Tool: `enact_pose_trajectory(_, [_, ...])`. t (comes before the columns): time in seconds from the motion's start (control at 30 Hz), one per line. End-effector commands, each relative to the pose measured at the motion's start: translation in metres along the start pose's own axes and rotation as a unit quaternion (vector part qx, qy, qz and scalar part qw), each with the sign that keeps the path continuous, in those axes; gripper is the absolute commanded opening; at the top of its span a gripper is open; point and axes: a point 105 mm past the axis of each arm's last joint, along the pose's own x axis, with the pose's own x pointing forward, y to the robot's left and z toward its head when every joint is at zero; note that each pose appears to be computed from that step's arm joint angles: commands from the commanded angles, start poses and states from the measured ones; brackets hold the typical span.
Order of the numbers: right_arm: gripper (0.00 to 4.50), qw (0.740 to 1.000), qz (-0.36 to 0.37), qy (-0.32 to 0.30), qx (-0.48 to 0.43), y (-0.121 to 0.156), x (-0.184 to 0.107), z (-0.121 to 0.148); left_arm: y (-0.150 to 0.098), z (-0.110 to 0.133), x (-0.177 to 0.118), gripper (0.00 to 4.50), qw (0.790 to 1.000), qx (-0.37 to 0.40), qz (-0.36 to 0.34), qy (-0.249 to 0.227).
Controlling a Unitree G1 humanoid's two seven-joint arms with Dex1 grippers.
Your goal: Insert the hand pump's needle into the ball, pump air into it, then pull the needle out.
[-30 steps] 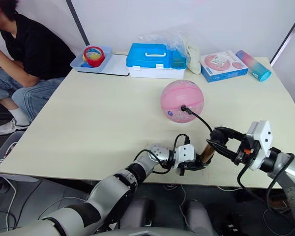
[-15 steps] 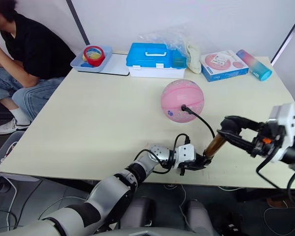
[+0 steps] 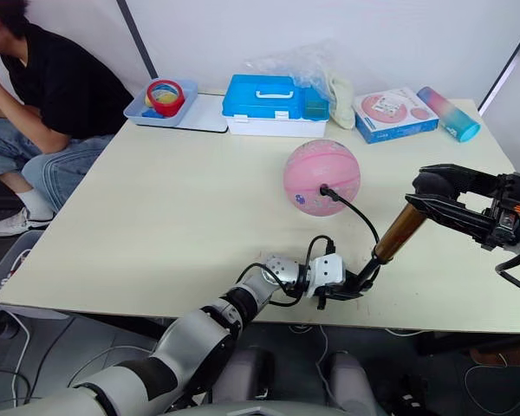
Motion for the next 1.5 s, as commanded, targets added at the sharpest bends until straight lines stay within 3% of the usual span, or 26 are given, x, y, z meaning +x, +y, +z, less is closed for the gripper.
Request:
enact_pose_trajectory(0.03, [2.04, 0.997, -0.032, -0.048, -0.045, -0.003, -0.004, 0.021, -0.023, -0.006, 0.014, 1.08, 0.999, -0.004, -0.047, 0.015])
enact_pose_trajectory(0.5, [2.03, 0.997, -0.065, 0.024, 0.04, 0.013, 0.022, -0.107, -0.02, -0.005, 0.013, 1.08, 0.999, -0.004, -0.042, 0.017])
enact_pose_trajectory(0.67, [2.03, 0.996, -0.082, 0.028, 0.037, 0.013, 0.03, -0.135, -0.019, -0.005, 0.013, 1.08, 0.999, -0.003, -0.041, 0.016])
enact_pose_trajectory(0.93, [2.03, 0.998, -0.067, -0.016, 0.004, 0.007, 0.025, -0.09, -0.019, -0.008, 0.01, 1.08, 0.999, -0.006, -0.038, 0.018])
enact_pose_trajectory(1.07, [2.03, 0.997, -0.059, -0.046, -0.018, 0.0, 0.019, -0.046, -0.021, -0.01, 0.009, 1.08, 0.999, -0.009, -0.039, 0.018])
enact_pose_trajectory(1.5, [2.03, 0.996, -0.055, -0.049, -0.042, -0.009, -0.002, 0.018, -0.021, -0.011, 0.009, 1.08, 0.999, -0.008, -0.04, 0.021])
